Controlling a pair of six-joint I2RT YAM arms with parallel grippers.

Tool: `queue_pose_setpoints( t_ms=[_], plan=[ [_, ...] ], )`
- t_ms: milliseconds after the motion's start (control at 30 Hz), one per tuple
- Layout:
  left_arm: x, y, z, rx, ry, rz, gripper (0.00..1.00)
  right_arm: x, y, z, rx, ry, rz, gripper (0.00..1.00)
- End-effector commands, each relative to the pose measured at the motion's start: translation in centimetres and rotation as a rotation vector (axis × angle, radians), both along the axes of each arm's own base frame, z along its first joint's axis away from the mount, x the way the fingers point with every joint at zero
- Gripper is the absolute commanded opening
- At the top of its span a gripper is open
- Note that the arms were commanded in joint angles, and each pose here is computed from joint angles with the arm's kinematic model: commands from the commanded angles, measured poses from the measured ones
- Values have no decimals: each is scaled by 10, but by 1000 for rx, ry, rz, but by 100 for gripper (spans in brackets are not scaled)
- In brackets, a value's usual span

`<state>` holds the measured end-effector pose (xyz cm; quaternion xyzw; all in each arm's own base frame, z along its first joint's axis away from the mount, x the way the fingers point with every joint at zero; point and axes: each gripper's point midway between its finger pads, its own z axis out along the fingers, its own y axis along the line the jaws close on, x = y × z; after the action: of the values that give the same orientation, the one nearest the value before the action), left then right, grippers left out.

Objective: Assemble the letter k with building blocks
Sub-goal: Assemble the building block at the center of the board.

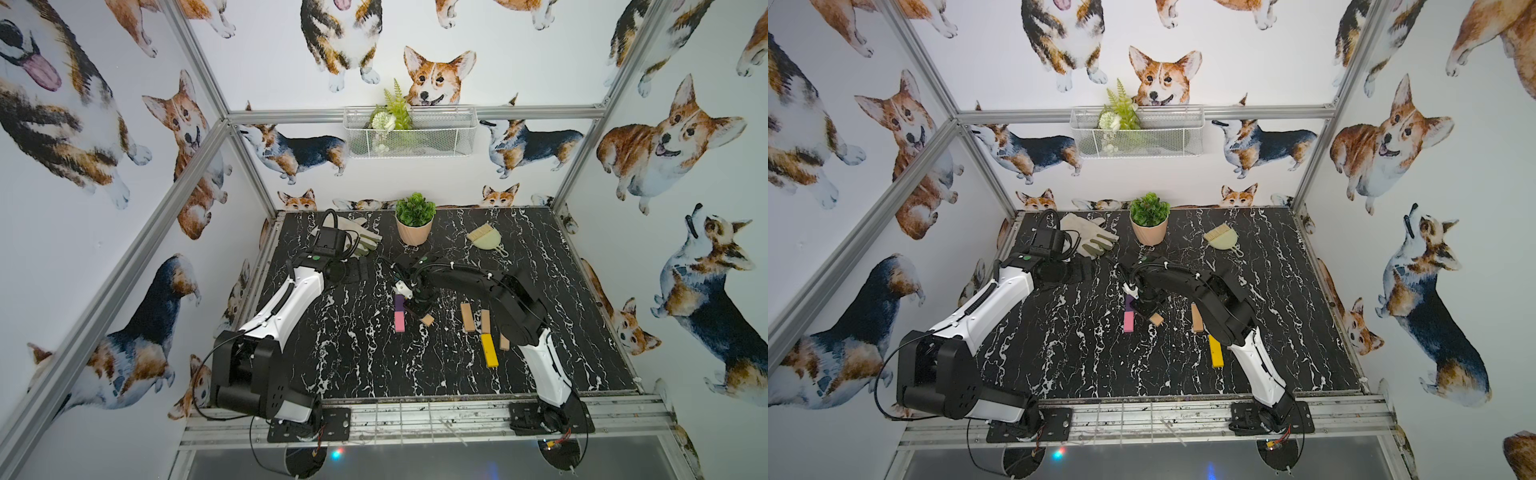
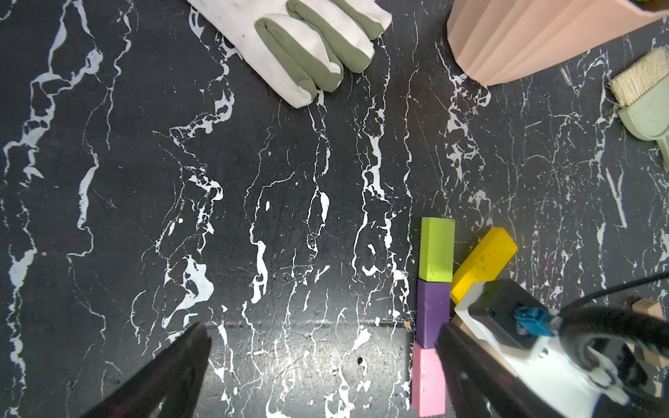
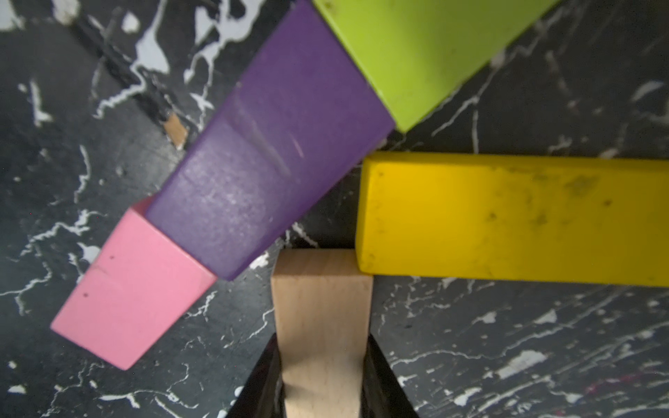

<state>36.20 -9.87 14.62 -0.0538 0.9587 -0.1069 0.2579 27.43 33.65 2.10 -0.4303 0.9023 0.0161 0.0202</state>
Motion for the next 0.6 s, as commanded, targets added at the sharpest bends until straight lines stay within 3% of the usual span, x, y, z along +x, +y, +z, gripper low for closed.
queue_pose_setpoints(
  t_ms=[0,300,567],
  plan=[
    [3,-1,2,-7,-9,3,100,-3,4,0,8,7,29,32],
    [4,-2,1,-10,-5,2,100,-5,3,-4,-2,16,28,34],
    [4,-2,-1,-10,0,2,100,-4,3,-3,2,13,16,49]
  ],
)
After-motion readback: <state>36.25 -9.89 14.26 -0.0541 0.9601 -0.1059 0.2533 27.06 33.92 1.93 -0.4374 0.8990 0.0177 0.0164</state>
